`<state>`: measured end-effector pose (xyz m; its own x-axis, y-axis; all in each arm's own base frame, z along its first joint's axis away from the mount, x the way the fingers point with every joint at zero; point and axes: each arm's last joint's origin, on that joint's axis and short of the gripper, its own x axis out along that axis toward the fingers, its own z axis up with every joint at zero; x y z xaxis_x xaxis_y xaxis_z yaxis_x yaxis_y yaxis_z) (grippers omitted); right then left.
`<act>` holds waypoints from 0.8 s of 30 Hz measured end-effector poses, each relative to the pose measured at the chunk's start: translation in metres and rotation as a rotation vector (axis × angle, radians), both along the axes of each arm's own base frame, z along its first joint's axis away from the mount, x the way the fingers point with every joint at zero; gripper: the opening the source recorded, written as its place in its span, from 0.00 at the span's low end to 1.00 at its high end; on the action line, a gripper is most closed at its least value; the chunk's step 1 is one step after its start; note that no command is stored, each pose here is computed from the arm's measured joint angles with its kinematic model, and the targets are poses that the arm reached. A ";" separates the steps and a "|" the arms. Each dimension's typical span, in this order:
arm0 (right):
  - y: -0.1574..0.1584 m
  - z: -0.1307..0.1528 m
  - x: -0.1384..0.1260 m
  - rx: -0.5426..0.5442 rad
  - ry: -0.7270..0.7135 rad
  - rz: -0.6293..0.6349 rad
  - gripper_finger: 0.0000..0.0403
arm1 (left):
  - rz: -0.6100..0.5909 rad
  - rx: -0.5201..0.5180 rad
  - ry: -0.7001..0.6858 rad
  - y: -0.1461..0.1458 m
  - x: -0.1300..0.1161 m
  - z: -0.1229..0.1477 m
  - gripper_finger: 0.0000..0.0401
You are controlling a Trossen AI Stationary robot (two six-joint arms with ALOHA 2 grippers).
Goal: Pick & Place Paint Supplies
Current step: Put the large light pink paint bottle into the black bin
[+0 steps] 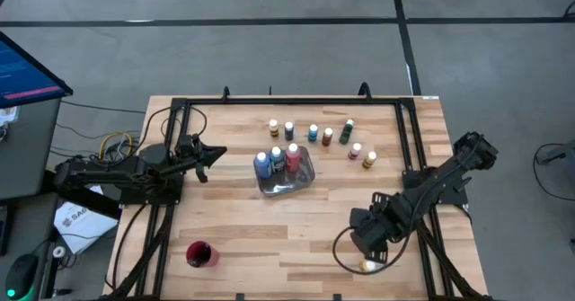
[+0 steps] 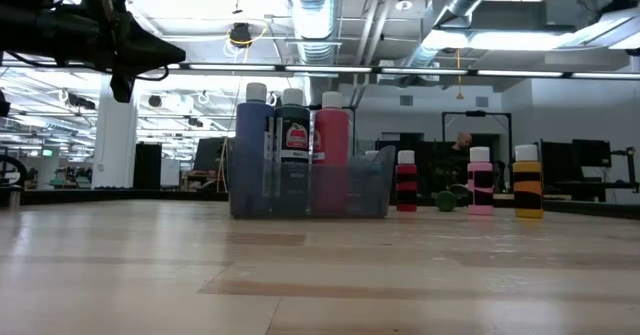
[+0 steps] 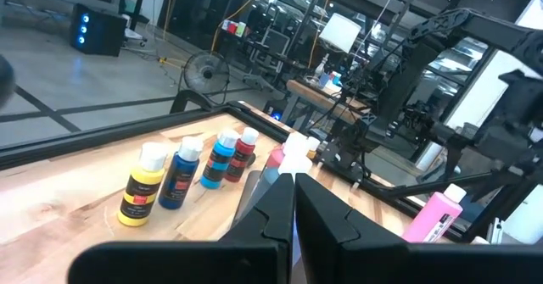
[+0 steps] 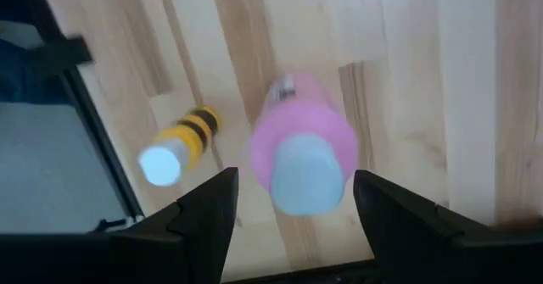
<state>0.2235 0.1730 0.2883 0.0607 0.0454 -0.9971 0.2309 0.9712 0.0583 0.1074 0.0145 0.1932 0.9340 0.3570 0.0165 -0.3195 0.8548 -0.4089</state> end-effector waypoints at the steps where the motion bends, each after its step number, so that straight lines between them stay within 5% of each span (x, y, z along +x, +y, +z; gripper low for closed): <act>1: 0.001 -0.003 -0.002 -0.008 0.010 -0.001 0.57 | 0.000 0.000 0.000 0.000 0.000 0.000 0.01; 24: -0.005 -0.014 0.001 -0.061 -0.018 0.042 0.51 | 0.000 0.000 -0.003 0.000 0.000 0.000 0.01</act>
